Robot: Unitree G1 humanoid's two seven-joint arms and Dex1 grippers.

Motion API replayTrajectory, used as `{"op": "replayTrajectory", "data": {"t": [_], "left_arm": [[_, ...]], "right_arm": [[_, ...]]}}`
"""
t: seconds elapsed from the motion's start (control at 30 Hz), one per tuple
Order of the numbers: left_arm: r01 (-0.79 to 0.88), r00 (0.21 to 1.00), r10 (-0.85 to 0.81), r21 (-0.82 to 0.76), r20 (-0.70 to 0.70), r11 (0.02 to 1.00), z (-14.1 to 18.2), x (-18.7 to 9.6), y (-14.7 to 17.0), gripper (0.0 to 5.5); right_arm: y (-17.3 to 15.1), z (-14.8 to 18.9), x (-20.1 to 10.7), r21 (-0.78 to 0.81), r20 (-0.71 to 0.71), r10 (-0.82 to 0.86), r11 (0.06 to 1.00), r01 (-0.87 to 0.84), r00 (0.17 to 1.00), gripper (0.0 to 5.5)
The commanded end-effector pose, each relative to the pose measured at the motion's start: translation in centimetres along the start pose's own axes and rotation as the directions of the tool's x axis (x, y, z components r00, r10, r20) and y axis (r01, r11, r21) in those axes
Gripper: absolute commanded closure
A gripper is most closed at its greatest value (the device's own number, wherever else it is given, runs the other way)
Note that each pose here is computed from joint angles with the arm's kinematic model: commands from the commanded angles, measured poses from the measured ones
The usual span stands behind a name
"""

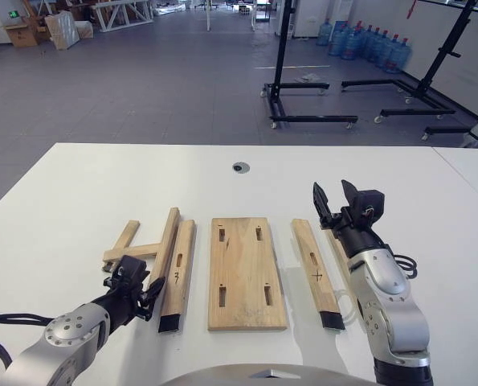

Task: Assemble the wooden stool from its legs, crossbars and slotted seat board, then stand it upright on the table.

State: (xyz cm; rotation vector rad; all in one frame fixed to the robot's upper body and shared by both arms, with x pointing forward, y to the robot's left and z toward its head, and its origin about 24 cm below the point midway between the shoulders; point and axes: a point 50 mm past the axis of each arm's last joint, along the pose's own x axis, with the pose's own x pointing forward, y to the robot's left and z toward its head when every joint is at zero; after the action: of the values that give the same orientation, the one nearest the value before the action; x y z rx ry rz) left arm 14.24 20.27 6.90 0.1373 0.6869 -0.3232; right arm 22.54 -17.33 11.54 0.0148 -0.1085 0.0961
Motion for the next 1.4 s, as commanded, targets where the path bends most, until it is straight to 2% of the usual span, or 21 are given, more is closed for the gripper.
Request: {"op": "replayTrajectory", "data": {"t": [0.03, 0.07, 0.3, 0.4, 0.57, 0.7, 0.8, 0.87, 0.93, 1.07, 1.2, 1.27, 1.4], "left_arm": [[-0.01, 0.999, 0.011, 0.007, -0.045, 1.0, -1.0, 0.3, 0.7, 3.47], [-0.013, 0.999, 0.013, 0.006, -0.05, 1.0, -1.3, 0.4, 0.8, 3.47], [-0.05, 0.996, 0.05, 0.01, -0.076, 0.999, -5.2, 2.0, 3.7, 4.47], [-0.06, 0.997, 0.062, 0.031, -0.051, 0.998, -5.9, 2.5, 4.6, 4.5], [-0.076, 0.996, 0.07, 0.119, 0.051, 0.99, -4.6, 2.4, 4.6, 4.5], [-0.115, 0.957, 0.048, 0.222, 0.286, 0.968, -2.7, 3.2, 5.8, 4.5], [-0.127, 0.86, -0.029, 0.269, 0.509, 0.955, 4.8, 3.2, 4.0, 4.5], [-0.13, 0.811, -0.062, 0.282, 0.582, 0.951, 7.6, 3.1, 3.0, 4.5], [-0.129, 0.768, -0.101, 0.308, 0.633, 0.943, 9.6, 3.2, 2.4, 4.5], [-0.138, 0.707, -0.164, 0.363, 0.688, 0.922, 12.5, 3.2, 1.3, 4.5], [-0.134, 0.652, -0.237, 0.416, 0.72, 0.899, 13.6, 2.9, -0.1, 4.5], [-0.116, 0.63, -0.279, 0.443, 0.724, 0.889, 14.0, 3.2, -0.8, 4.5], [-0.074, 0.601, -0.351, 0.488, 0.718, 0.87, 14.2, 4.0, -1.7, 4.5]], "right_arm": [[0.1, 0.4, 0.3, -0.004, 0.015, 0.006, 1.0, -0.006, 1.0, 2.42], [0.1, 0.4, 0.3, -0.005, 0.014, 0.005, 1.0, -0.005, 1.0, 2.42], [0.1, 0.4, 0.4, -0.005, 0.018, -0.002, 1.0, 0.002, 1.0, 2.42], [0.0, 0.4, 0.5, -0.005, 0.021, -0.003, 1.0, 0.003, 1.0, 2.42], [0.0, 0.4, 0.6, -0.004, 0.026, -0.007, 1.0, 0.007, 1.0, 2.42], [-0.4, 0.8, 1.0, -0.003, 0.052, -0.024, 1.0, 0.024, 0.998, 2.42], [-1.1, 1.7, 1.8, 0.1, 0.086, -0.013, 0.995, 0.004, 0.996, 2.42], [-1.3, 2.1, 2.3, 0.214, 0.102, 0.023, 0.976, -0.045, 0.995, 2.42], [-1.0, 2.5, 2.8, 0.406, 0.139, 0.112, 0.9, -0.16, 0.984, 2.42], [-0.1, 3.6, 3.1, 0.654, 0.275, 0.294, 0.64, -0.403, 0.915, 1.74], [0.1, 3.6, 4.1, 0.751, 0.346, 0.363, 0.446, -0.487, 0.865, 1.09], [0.3, 3.7, 4.8, 0.774, 0.393, 0.381, 0.355, -0.525, 0.837, 1.04], [1.5, 4.2, 6.5, 0.757, 0.434, 0.452, 0.287, -0.587, 0.779, 1.04]]}}
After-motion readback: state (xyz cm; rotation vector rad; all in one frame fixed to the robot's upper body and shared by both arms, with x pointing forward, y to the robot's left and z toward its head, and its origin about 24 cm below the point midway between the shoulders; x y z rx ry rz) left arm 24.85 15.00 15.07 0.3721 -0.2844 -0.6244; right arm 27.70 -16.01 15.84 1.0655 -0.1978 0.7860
